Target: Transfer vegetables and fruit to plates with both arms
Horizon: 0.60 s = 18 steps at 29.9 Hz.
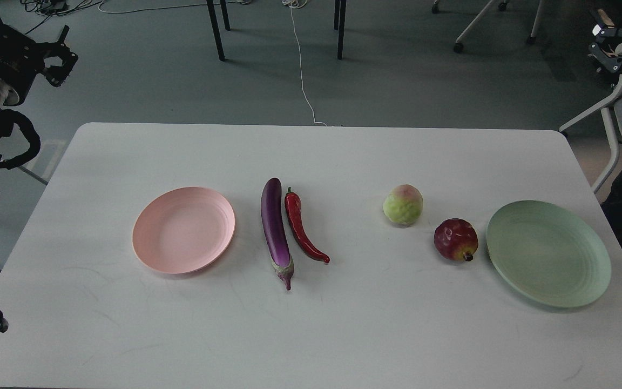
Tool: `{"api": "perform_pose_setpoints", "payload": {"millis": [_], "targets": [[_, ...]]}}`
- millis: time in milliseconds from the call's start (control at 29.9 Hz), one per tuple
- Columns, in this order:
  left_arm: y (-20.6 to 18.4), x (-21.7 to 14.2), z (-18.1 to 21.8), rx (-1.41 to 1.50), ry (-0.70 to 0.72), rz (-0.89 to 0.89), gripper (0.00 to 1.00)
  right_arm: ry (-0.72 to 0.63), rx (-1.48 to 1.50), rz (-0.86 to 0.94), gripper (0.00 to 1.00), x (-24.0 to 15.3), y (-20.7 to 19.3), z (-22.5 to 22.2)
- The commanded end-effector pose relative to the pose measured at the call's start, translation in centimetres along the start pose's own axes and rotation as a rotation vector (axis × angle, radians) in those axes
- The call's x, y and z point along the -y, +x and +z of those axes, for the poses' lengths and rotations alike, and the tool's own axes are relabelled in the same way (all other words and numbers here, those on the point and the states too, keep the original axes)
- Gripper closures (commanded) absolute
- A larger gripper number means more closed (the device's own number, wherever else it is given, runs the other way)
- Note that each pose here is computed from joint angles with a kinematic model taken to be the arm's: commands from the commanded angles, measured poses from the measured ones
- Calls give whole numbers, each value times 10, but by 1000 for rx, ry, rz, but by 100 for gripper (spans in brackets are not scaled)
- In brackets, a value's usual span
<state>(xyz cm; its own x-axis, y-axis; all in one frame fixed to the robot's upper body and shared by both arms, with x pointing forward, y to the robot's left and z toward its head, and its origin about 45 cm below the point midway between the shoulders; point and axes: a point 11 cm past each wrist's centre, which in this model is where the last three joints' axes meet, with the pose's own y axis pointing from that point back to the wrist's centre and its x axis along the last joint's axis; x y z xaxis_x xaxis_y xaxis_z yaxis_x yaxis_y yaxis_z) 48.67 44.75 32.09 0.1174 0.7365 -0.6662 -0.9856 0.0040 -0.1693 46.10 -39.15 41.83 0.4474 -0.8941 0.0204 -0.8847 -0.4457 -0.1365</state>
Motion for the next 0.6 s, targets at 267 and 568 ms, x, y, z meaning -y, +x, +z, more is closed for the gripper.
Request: {"api": "perform_pose_setpoints", "payload": {"millis": [267, 568], "targets": [[-2, 0, -2, 19, 15, -10, 1, -310, -716, -540, 1, 59, -135, -28], [-4, 1, -8, 76, 50, -19, 1, -553, -1108, -889, 1, 49, -183, 49]]}}
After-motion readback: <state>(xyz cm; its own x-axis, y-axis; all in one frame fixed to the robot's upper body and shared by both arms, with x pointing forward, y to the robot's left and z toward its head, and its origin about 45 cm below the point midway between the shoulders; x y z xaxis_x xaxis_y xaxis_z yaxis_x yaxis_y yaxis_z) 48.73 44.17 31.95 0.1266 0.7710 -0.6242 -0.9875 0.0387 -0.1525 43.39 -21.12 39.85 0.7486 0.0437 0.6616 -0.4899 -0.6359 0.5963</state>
